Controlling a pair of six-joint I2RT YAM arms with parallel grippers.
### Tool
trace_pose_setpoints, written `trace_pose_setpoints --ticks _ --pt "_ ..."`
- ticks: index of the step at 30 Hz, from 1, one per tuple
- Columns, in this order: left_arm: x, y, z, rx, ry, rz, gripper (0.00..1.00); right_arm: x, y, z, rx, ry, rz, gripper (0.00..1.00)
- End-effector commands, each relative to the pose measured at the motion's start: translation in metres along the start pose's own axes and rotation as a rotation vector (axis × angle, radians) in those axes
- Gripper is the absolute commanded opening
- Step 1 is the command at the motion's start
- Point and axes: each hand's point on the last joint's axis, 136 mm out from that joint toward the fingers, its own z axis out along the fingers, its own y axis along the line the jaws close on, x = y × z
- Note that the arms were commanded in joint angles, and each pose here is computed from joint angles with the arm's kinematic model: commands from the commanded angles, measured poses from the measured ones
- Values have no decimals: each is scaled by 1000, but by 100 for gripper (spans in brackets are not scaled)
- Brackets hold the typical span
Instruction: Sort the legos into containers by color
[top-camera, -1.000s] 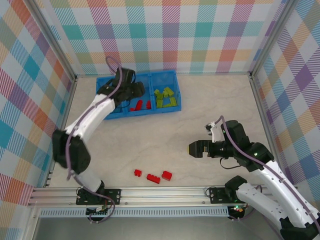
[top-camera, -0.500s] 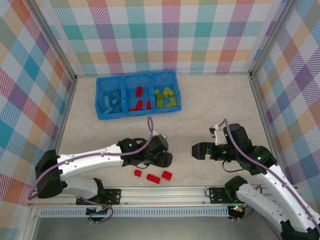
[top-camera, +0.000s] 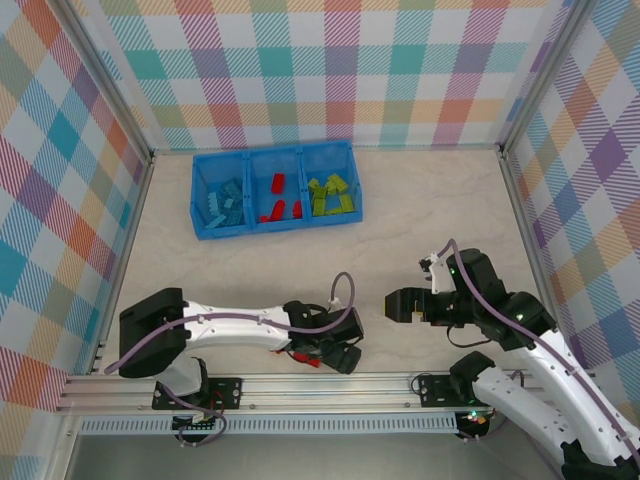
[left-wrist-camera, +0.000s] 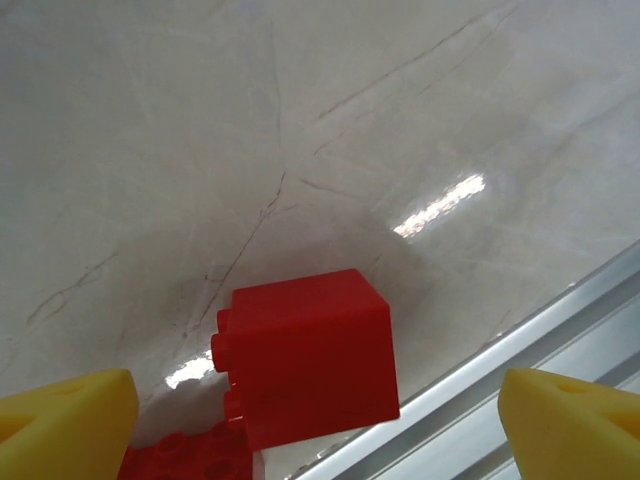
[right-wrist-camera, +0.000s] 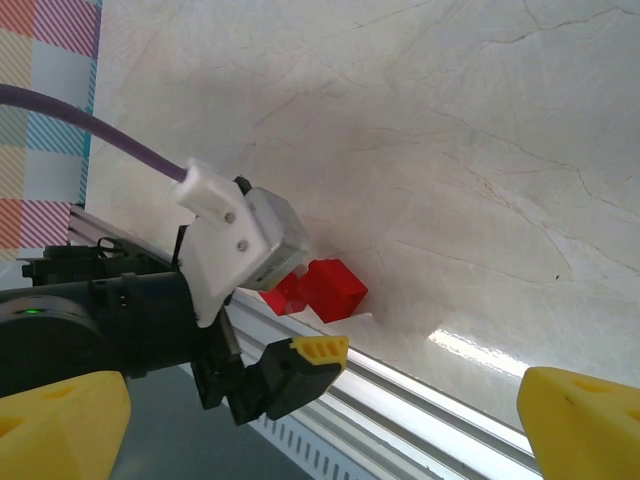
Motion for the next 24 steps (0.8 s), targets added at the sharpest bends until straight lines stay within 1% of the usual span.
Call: trace_pose_setpoints --ticks 1,4,7,11,14,17,21,24 --pt "-3 -3 3 -14 -12 -2 81 8 1 -3 -3 30 24 100" --pt "-4 -2 6 -18 -21 -14 68 13 -4 -4 12 42 31 100" --pt "-5 3 9 -44 -34 -20 60 17 -5 -4 12 57 35 100" --pt "-4 2 16 -42 -23 -17 55 29 -1 1 -24 133 41 100" --pt "-4 -2 19 -27 -15 -14 52 38 -4 4 -21 182 52 100" --pt "-3 -3 23 -31 -6 -11 49 40 -6 5 -12 193 51 100" --pt "-4 -3 25 -38 -8 -11 38 37 -5 7 -15 190 50 100" --pt "-12 -2 17 -34 -43 -15 34 33 -5 5 -8 175 44 100"
